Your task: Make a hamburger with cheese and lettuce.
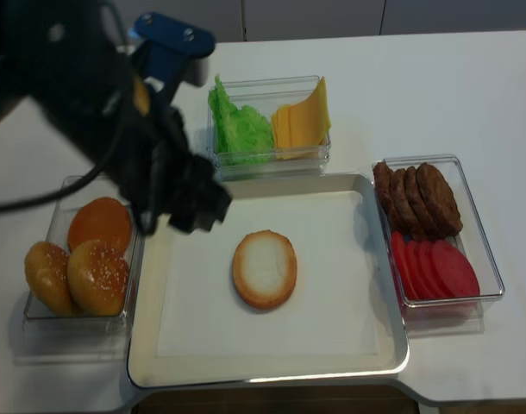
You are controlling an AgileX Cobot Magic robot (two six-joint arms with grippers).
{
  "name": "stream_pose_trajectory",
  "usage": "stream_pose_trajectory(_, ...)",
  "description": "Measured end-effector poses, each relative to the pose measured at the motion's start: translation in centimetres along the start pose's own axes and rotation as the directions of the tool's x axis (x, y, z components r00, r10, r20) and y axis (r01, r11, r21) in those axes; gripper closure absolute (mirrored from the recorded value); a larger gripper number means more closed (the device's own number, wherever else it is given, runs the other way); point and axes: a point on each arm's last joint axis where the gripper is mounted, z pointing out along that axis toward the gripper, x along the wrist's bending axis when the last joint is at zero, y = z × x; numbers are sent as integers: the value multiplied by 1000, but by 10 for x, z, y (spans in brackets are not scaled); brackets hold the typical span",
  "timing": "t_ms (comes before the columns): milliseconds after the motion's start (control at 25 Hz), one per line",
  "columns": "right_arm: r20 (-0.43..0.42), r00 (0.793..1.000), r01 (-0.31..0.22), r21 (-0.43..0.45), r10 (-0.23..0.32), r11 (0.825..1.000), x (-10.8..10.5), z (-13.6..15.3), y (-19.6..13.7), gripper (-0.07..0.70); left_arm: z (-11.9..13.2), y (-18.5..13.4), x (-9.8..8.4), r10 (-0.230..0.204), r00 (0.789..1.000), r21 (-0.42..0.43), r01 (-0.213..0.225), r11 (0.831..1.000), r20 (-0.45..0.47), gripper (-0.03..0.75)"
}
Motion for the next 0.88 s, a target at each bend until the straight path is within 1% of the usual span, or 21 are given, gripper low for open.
stream_pose_trajectory(240, 0, 1000, 0, 0, 0, 1000, 0, 0, 0, 201, -39, -56, 9, 46, 999, -75, -45, 996, 9, 362)
stream_pose_trajectory(400, 0, 1000, 0, 0, 0, 1000, 0, 0, 0, 201, -60, -96, 16, 52, 998, -143, -49, 989, 17, 362)
stream_pose_trajectory(440, 0, 1000, 0, 0, 0, 1000, 0, 0, 0, 201, -65, -105, 18, 48, 999, -162, -44, 986, 20, 362)
stream_pose_trajectory(560, 0, 1000, 0, 0, 0, 1000, 0, 0, 0, 201, -71, -134, 23, 46, 999, -195, -40, 980, 25, 362)
stream_pose_trajectory(680, 0, 1000, 0, 0, 0, 1000, 0, 0, 0, 201, -72, -160, 28, 46, 999, -222, -41, 974, 20, 362)
stream_pose_trajectory(760, 0, 1000, 0, 0, 0, 1000, 0, 0, 0, 201, -72, -176, 31, 58, 998, -245, -52, 968, 19, 362)
stream_pose_trajectory(880, 0, 1000, 0, 0, 0, 1000, 0, 0, 0, 201, -74, -200, 35, 87, 996, -289, -79, 954, 15, 363)
